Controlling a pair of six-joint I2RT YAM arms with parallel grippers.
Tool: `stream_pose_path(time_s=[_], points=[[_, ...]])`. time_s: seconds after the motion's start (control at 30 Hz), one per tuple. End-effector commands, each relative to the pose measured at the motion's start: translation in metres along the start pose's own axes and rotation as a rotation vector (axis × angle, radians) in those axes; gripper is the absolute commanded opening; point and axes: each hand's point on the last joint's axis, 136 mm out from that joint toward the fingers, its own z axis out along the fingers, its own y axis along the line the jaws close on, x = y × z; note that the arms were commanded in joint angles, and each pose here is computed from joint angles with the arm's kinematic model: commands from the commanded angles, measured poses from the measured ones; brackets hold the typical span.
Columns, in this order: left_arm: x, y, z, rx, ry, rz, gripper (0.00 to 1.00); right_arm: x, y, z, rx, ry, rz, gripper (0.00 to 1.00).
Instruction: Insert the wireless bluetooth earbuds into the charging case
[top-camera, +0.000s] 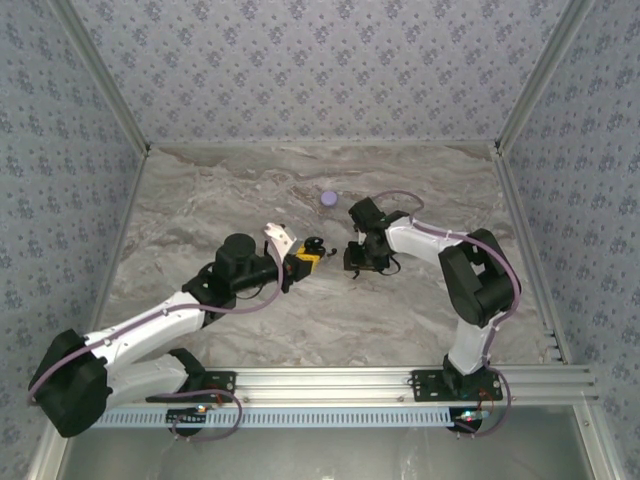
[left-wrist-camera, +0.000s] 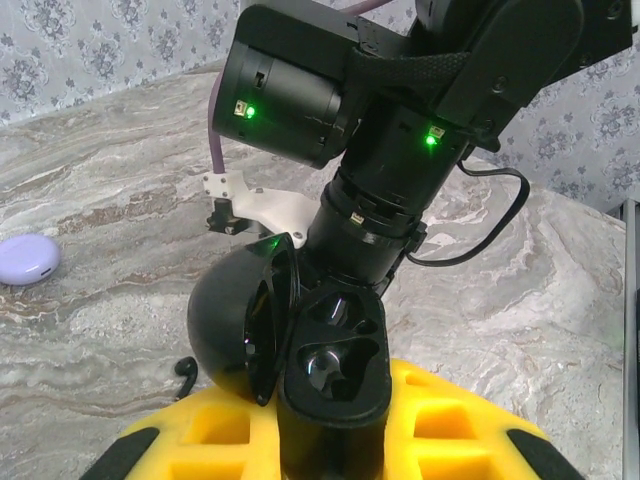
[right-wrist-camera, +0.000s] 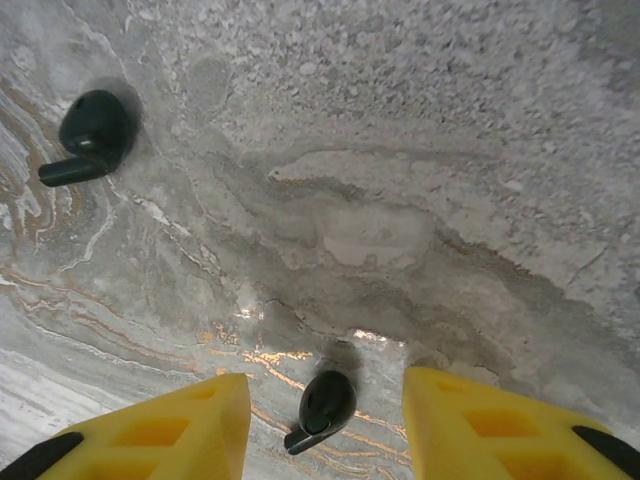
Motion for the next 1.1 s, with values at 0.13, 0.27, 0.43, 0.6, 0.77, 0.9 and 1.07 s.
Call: stream_pose_path(time_s=[0.13, 0.27, 0.43, 0.6, 0.77, 0.9, 1.07], points=[[-0.006, -0.002, -0.004, -0.005, -0.026, 0.003, 0.12, 0.000, 0.013, 0.002, -0.009, 0.024, -0.030, 0.44], [-0.006, -0.002, -0.004, -0.007, -0.026, 0.004, 0.12, -0.003, 0.022, 0.001, -0.020, 0.025, -0.060, 0.44], [-0.005, -0.001, -0.005, -0.010, -0.024, 0.003, 0.12, -0.004, 0.028, 0.002, -0.028, 0.028, -0.091, 0.43], [-0.006, -0.001, -0.005, -0.011, -0.025, 0.004, 0.12, -0.001, 0.028, -0.001, 0.007, 0.037, -0.129, 0.43], [-0.007, -0.001, -0.006, -0.014, -0.028, 0.006, 0.12, -0.002, 0.025, -0.005, 0.062, 0.021, -0.160, 0.43], [-0.007, -0.001, -0.006, -0.015, -0.028, 0.009, 0.12, -0.006, 0.016, -0.009, 0.148, -0.015, -0.125, 0.43], [-0.007, -0.001, -0.006, -0.015, -0.029, 0.011, 0.12, -0.004, 0.014, -0.009, 0.190, -0.025, -0.093, 0.45]])
